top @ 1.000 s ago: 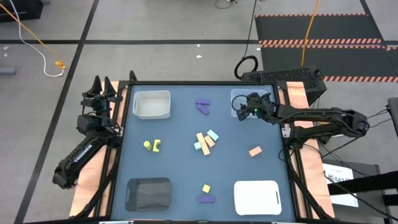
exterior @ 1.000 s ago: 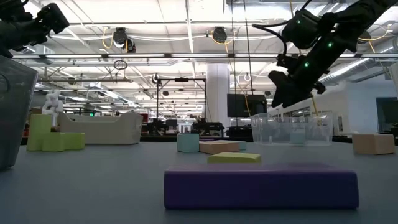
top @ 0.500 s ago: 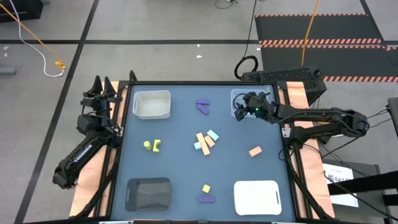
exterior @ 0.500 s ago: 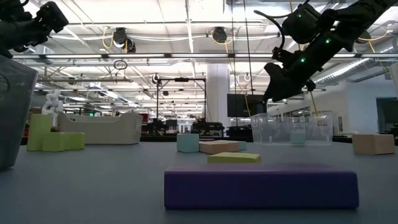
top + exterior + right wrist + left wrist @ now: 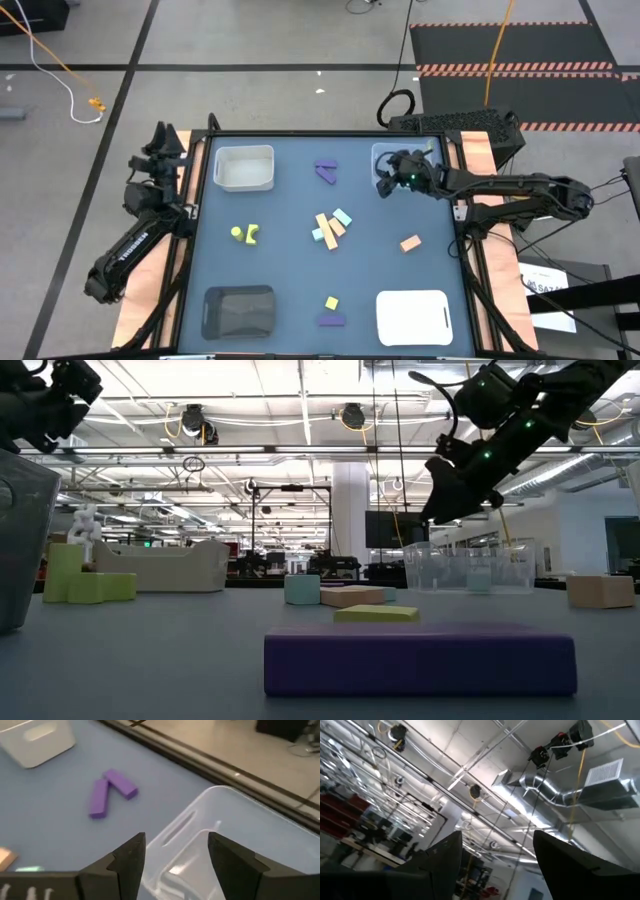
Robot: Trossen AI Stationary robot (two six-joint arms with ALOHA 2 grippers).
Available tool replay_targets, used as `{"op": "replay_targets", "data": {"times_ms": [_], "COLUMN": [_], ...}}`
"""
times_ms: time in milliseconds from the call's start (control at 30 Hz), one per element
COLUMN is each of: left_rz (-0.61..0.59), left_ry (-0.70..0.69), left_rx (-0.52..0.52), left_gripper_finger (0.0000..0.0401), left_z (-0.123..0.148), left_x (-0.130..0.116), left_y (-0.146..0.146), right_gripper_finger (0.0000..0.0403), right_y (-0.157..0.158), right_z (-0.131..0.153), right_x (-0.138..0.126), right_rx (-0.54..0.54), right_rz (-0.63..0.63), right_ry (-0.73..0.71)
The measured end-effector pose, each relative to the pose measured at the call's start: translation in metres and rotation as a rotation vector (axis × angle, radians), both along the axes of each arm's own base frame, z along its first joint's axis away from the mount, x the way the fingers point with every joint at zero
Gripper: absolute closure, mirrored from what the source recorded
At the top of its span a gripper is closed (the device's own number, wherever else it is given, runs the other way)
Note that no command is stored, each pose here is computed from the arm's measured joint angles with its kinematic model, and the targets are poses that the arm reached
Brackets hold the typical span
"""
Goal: Sort & place blocks by color
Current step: Put the green block into the gray bin
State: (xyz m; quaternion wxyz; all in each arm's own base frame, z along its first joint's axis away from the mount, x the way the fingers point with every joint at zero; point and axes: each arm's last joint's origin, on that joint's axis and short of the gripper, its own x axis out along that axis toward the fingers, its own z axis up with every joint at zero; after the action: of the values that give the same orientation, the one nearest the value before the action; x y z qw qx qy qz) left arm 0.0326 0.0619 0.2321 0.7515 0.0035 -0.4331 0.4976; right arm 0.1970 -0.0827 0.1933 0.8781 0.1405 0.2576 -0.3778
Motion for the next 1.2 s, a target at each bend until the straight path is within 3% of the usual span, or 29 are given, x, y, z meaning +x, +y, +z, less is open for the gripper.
{"op": "replay_targets", "data": {"times_ms": [100, 300, 400, 567, 733, 867, 1067, 1200], "left_rz": [-0.079, -0.524, -0.689, -0.829, -0.863, -0.906, -1.003, -1.097], "left_ry": [-0.035, 0.059, 0.070, 0.087, 0.113, 0.162, 0.311, 0.377], "left_rx": [0.009, 0.081, 0.078, 0.082, 0.093, -0.041, -0.376, -0.496], "left_gripper_finger": [0.0157, 0.0158, 0.0158, 0.0158, 0.0158, 0.0158, 0.0158, 0.0158], "left_z": [0.001, 0.001, 0.001, 0.000, 0.000, -0.010, -0.039, -0.051], "left_x": [0.001, 0.011, 0.015, 0.020, 0.023, 0.033, 0.056, 0.070], "left_y": [-0.001, -0.007, -0.010, -0.015, -0.017, -0.011, -0.003, -0.006], "right_gripper_finger": [0.0197, 0.0197, 0.0197, 0.0197, 0.0197, 0.0197, 0.0197, 0.0197], "right_y": [0.005, 0.015, 0.019, 0.022, 0.022, 0.021, 0.021, 0.021], "right_z": [0.000, 0.006, 0.010, 0.015, 0.016, 0.017, 0.021, 0.022], "right_x": [0.002, 0.010, 0.014, 0.018, 0.018, 0.019, 0.020, 0.021], "right_rx": [0.005, -0.028, -0.052, -0.075, -0.079, -0.086, -0.116, -0.131], "right_rz": [0.053, 0.121, 0.150, 0.170, 0.169, 0.165, 0.176, 0.181], "right_ry": [0.000, -0.059, -0.095, -0.148, -0.161, -0.180, -0.201, -0.211]}}
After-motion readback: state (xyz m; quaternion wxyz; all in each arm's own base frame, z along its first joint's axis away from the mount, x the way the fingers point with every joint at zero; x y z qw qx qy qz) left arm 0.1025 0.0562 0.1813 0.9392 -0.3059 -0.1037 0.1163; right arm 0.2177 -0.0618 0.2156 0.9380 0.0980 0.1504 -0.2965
